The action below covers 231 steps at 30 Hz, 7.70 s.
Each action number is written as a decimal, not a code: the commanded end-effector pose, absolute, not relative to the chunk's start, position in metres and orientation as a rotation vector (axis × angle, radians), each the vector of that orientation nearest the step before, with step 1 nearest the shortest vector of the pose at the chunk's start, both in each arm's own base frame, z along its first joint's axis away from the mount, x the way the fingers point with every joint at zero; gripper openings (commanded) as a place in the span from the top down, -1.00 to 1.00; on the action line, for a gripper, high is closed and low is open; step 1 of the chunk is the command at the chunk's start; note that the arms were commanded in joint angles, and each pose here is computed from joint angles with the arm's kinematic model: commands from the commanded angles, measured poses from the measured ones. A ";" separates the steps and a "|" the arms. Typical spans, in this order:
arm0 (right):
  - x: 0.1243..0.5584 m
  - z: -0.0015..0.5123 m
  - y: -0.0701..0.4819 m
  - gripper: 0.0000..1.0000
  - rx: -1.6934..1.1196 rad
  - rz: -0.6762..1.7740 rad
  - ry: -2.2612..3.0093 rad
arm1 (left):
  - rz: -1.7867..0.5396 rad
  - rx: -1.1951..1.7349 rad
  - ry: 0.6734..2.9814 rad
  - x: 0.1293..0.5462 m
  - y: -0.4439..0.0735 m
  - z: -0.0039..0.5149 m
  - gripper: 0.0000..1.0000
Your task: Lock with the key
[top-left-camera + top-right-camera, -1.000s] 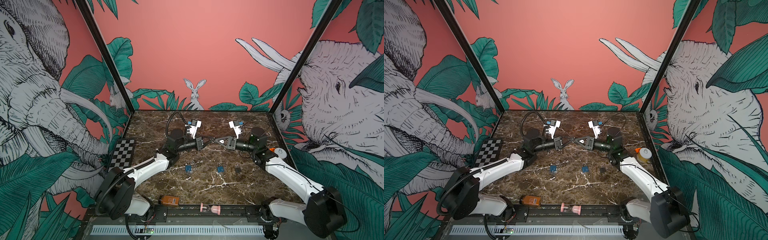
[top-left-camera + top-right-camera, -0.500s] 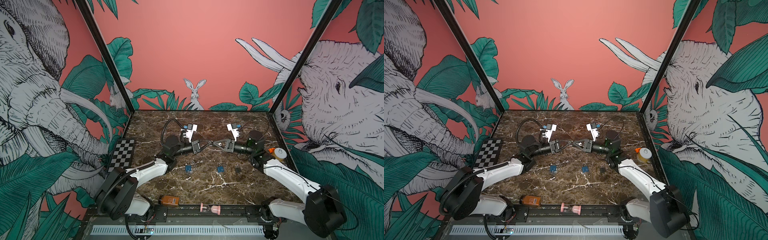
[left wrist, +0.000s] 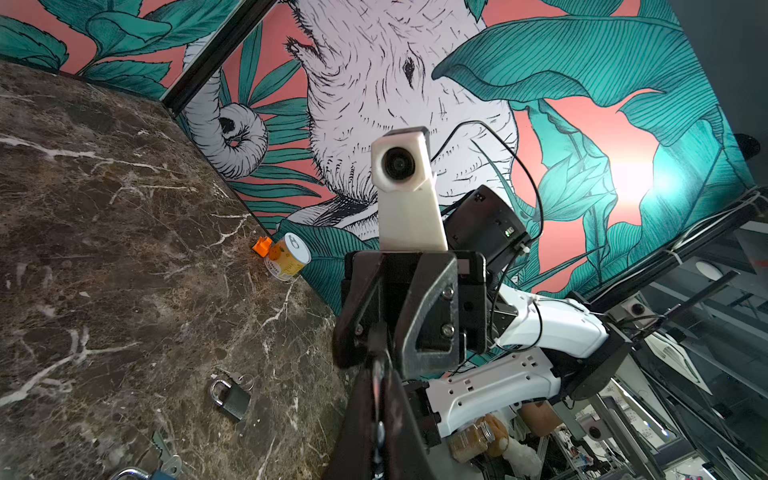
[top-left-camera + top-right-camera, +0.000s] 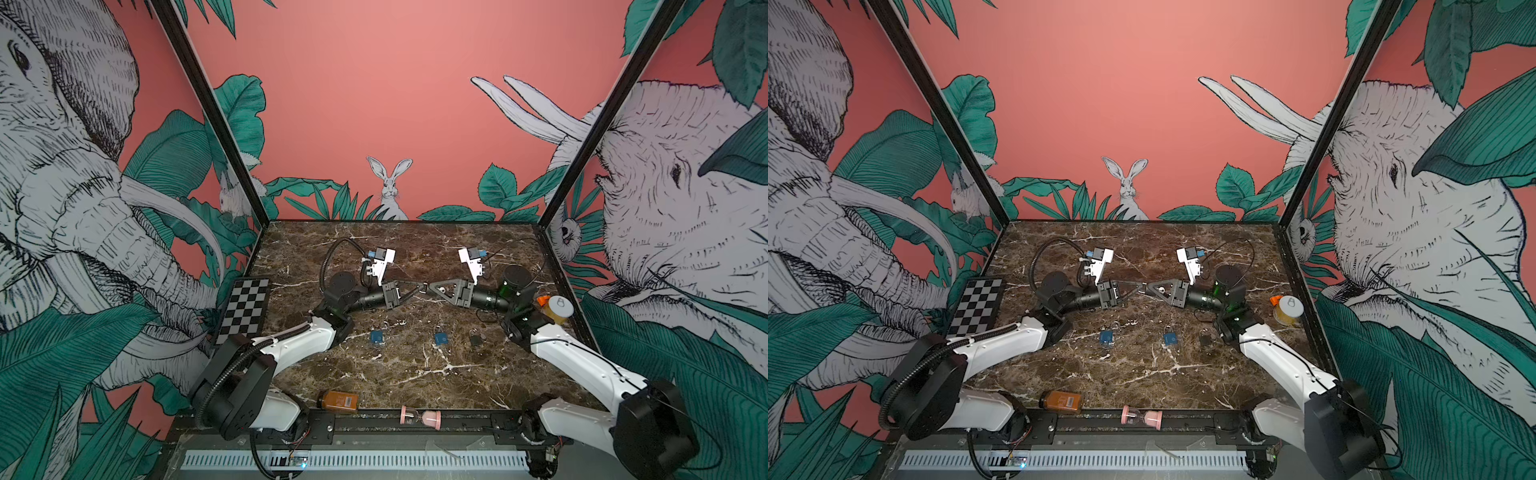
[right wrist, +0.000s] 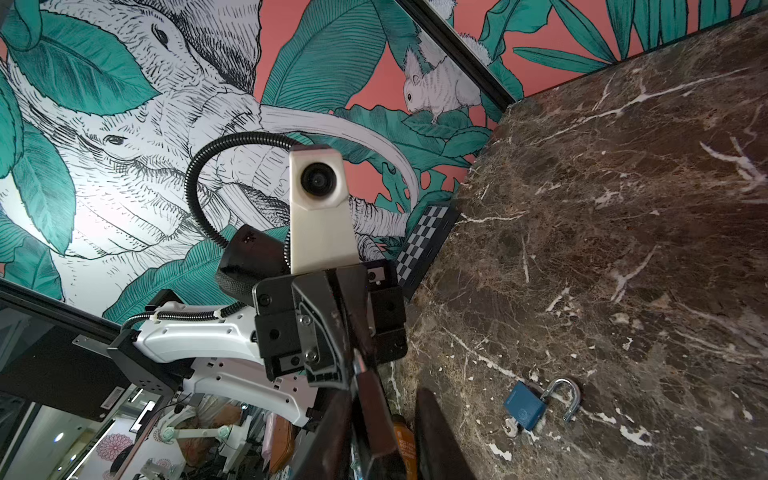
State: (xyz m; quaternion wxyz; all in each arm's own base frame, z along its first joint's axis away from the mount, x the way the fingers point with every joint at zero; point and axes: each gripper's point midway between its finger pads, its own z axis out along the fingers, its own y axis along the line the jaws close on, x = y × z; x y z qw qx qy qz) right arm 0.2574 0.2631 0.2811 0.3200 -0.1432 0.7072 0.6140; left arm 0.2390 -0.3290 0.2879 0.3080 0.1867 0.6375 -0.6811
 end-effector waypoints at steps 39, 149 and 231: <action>0.248 0.314 0.260 1.00 -0.426 1.676 1.698 | -1.940 0.579 1.564 0.231 -0.330 0.307 0.42; 0.213 0.334 0.247 0.48 -0.704 1.468 1.602 | -1.735 0.840 1.448 0.199 -0.319 0.327 1.00; 0.282 0.183 0.208 1.00 0.019 0.934 2.066 | -1.384 0.781 2.271 0.265 -0.325 0.158 1.00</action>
